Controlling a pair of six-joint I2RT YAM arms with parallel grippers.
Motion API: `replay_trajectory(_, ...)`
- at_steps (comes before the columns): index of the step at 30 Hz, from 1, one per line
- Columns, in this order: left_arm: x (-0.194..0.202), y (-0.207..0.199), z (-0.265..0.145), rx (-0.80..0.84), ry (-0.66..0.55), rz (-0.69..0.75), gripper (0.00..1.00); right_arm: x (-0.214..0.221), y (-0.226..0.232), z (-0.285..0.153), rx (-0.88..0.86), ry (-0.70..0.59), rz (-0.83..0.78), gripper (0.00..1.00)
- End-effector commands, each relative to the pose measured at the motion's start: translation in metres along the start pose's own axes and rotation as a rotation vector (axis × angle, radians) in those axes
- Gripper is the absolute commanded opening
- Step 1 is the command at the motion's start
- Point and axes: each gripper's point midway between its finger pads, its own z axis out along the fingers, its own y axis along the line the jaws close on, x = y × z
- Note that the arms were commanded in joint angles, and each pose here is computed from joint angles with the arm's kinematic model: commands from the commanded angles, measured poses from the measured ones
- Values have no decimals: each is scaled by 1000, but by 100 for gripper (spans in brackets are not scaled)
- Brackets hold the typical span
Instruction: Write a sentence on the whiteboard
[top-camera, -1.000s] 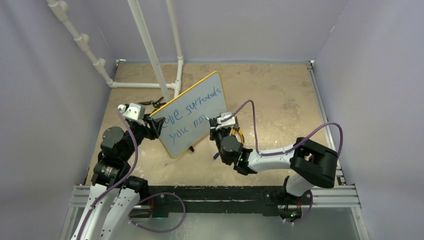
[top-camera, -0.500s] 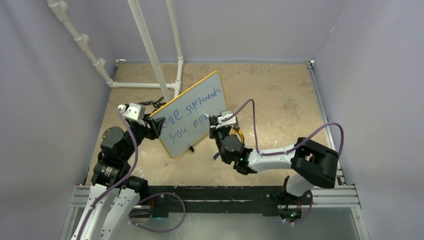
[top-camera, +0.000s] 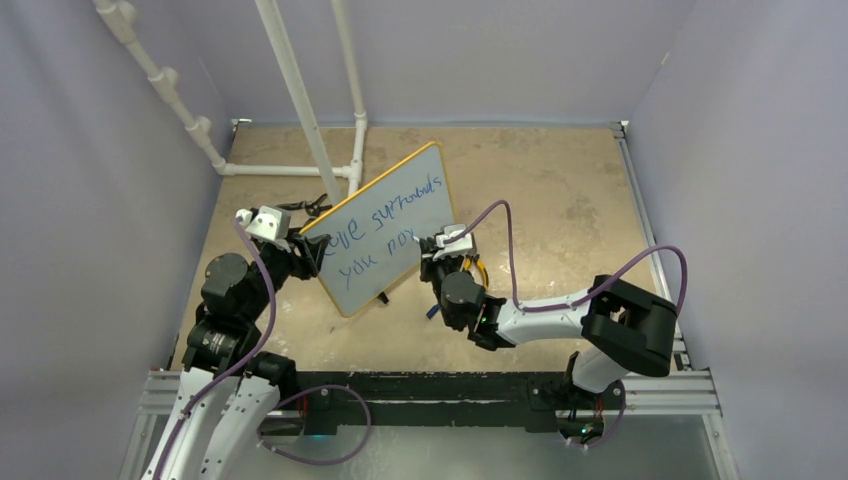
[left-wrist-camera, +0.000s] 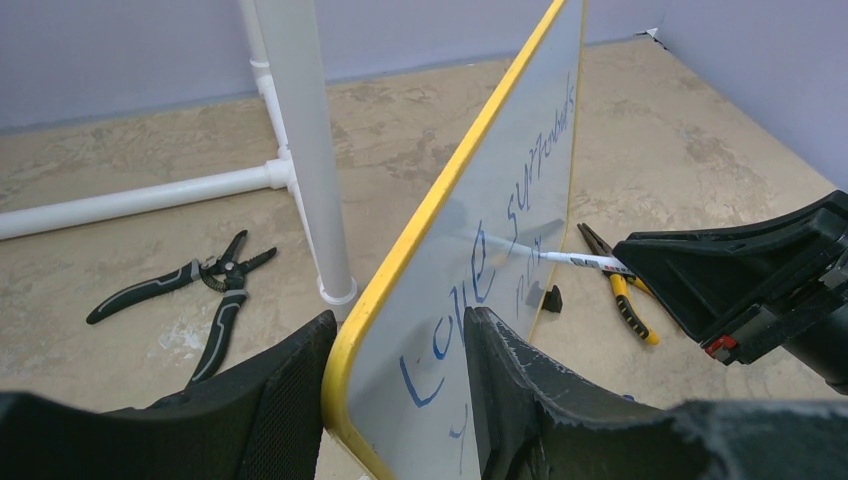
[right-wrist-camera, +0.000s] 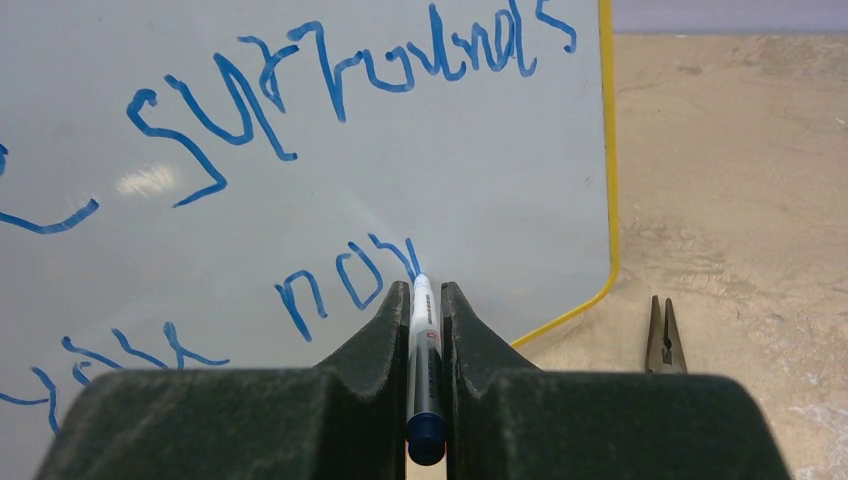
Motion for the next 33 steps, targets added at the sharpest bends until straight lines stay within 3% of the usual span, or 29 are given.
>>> replay_trajectory(1, -8, -4, 1, 19, -29, -3, 49, -3, -7, 0, 33, -8, 37, 0)
replay_trajectory(25, -9, -4, 0, 21, -35, -2, 49, -57, 0, 14, 38, -143, 29, 0)
replay_trajectory(33, -9, -4, 0, 21, -34, -2, 49, -42, -1, 14, 35, -110, 28, 0)
